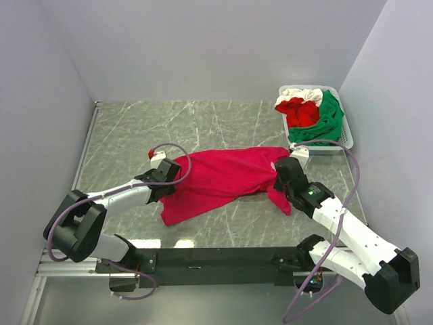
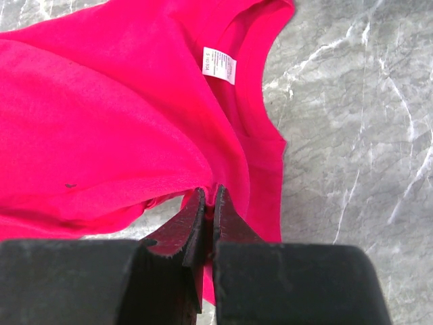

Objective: Fold and stack the t-shirts
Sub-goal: Flatten the tshirt out

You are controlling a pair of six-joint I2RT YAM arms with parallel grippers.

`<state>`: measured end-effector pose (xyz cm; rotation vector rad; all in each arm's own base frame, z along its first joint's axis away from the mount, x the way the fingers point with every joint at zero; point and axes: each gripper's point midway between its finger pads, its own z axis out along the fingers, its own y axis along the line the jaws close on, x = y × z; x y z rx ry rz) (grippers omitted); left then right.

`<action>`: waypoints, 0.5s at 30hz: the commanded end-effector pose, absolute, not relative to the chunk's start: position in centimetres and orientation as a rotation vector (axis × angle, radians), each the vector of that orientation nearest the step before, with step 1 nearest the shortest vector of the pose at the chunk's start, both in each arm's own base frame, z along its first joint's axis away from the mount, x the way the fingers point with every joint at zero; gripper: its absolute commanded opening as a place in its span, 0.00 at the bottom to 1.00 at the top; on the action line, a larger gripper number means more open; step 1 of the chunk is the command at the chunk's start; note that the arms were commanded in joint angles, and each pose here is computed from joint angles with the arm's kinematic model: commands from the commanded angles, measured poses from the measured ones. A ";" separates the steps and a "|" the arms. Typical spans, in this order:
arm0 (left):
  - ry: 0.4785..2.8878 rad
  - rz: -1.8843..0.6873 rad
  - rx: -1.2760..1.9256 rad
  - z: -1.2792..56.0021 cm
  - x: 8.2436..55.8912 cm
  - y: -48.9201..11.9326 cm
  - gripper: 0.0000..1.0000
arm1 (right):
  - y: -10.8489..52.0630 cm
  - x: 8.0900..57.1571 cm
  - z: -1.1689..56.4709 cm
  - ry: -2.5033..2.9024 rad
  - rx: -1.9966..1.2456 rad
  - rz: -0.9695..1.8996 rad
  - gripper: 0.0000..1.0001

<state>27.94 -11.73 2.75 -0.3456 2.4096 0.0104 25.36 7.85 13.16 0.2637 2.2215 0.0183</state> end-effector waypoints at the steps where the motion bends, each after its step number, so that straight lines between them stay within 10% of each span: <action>1: 2.352 -0.044 -0.337 4.6 29.2 -12.6 0.18 | 7.3 25.7 13.9 2.186 0.285 0.002 0.00; 15: 2.226 -0.071 -0.421 9.4 30.6 -10.4 0.01 | 7.2 26.7 17.0 2.122 0.281 0.002 0.00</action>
